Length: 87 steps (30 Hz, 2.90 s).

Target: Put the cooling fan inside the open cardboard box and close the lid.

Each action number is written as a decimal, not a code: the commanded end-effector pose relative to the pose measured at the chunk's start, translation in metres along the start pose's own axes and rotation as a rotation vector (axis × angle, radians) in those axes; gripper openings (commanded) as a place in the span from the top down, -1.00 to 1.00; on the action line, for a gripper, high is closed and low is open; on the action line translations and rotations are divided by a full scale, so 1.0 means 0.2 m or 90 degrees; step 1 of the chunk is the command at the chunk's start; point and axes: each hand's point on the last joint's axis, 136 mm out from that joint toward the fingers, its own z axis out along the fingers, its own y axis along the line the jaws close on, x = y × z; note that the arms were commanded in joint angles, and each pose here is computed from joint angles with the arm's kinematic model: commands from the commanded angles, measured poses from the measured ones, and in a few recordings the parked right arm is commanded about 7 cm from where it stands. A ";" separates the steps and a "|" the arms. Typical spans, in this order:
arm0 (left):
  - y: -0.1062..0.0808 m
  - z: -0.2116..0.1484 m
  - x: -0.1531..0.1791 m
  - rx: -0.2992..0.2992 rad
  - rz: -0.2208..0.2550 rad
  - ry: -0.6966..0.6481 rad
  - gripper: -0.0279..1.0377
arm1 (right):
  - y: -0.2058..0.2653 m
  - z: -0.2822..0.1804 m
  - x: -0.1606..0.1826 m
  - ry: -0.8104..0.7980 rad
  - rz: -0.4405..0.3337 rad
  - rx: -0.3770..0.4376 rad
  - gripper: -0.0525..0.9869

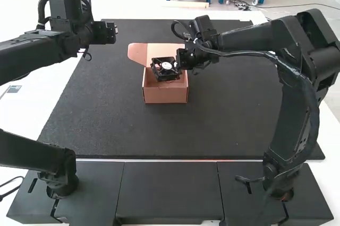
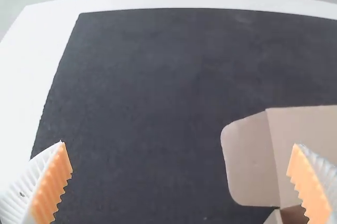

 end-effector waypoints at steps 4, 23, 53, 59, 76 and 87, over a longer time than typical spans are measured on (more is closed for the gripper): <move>0.01 -0.03 -0.05 -0.005 -0.006 -0.021 -0.87 | 0.02 0.04 -0.03 -0.019 -0.014 -0.007 0.94; 0.01 -0.03 0.03 -0.002 -0.002 -0.007 -0.87 | -0.04 0.20 0.08 0.009 -0.027 -0.001 0.94; 0.06 -0.01 0.12 -0.012 0.000 0.006 -0.87 | -0.09 0.23 -0.08 -0.048 -0.065 0.053 0.25; -0.02 0.00 0.21 0.040 0.004 0.025 -0.87 | 0.00 0.09 -0.33 -0.119 -0.072 0.039 -0.14; -0.20 0.21 0.43 0.106 0.014 0.054 -0.87 | -0.58 -0.23 -0.52 -0.187 -0.055 0.210 -0.50; -0.05 0.25 0.38 0.065 -0.007 0.039 -0.87 | -0.66 -0.10 -0.56 -0.200 -0.065 0.213 -0.44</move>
